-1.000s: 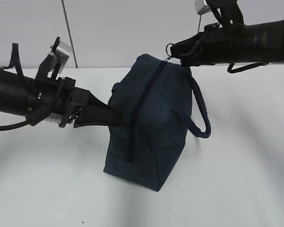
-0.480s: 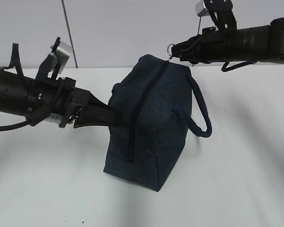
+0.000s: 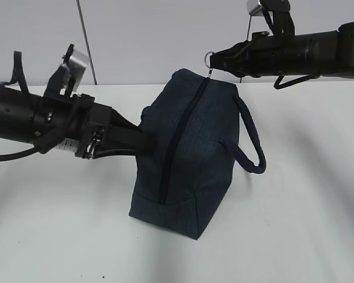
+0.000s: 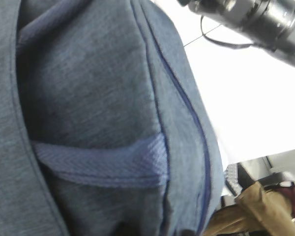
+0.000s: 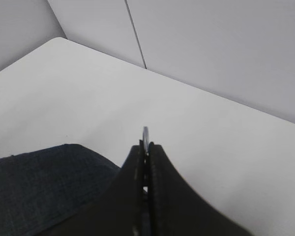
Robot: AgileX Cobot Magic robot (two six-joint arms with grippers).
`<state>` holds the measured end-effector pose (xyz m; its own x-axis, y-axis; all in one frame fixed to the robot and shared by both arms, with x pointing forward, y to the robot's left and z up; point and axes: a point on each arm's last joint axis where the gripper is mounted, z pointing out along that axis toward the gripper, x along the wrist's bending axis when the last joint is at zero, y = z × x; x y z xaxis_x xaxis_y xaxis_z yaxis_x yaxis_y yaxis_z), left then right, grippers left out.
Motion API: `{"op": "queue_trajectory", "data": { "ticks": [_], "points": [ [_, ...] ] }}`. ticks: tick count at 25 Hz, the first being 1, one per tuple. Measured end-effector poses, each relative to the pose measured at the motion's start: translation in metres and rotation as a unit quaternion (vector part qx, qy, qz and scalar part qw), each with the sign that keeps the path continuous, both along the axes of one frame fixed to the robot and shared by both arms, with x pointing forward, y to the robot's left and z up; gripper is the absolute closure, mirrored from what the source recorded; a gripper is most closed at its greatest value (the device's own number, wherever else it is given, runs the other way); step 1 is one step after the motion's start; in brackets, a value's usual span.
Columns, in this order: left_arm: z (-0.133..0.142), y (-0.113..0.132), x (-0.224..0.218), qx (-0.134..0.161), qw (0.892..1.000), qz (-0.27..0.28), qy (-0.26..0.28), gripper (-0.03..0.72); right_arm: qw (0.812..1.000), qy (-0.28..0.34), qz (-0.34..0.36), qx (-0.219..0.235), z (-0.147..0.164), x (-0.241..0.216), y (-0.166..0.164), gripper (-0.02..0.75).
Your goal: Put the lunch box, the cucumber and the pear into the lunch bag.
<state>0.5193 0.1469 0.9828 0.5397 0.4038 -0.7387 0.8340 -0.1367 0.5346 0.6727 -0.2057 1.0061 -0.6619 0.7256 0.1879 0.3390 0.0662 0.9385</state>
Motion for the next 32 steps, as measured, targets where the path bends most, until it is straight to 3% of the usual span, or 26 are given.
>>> {"op": "queue_trajectory", "data": {
  "ticks": [2, 4, 8, 11, 16, 20, 26, 32],
  "points": [
    [0.002, 0.001, 0.001, -0.009, 1.000, 0.013, 0.016, 0.349, 1.000, 0.001, 0.002, 0.001, 0.000, 0.000, 0.000, 0.732],
    [0.008, 0.006, 0.003, -0.021, 0.999, 0.032, 0.022, 0.266, 1.000, 0.004, 0.001, 0.002, 0.000, 0.000, 0.000, 0.732],
    [0.021, 0.017, 0.014, -0.059, 0.994, 0.091, 0.020, 0.231, 1.000, 0.007, 0.002, 0.004, 0.000, -0.001, 0.000, 0.732],
    [0.033, 0.020, 0.028, -0.067, 0.989, 0.128, -0.003, 0.239, 1.000, 0.008, 0.003, 0.004, 0.000, -0.001, 0.000, 0.732],
    [0.063, 0.014, 0.054, -0.048, 0.981, 0.164, -0.088, 0.247, 1.000, 0.007, 0.004, 0.005, 0.000, -0.001, 0.000, 0.732],
    [0.077, -0.008, 0.072, -0.031, 0.978, 0.151, -0.139, 0.266, 1.000, 0.008, 0.005, 0.006, 0.000, -0.001, 0.001, 0.732],
    [0.056, -0.045, 0.089, 0.047, 0.976, 0.110, -0.182, 0.299, 1.000, 0.009, 0.007, 0.009, 0.000, -0.001, 0.001, 0.732],
    [0.035, -0.053, 0.106, 0.068, 0.976, 0.112, -0.176, 0.310, 1.000, 0.010, 0.009, 0.012, 0.000, -0.002, 0.002, 0.732]
  ]
}}
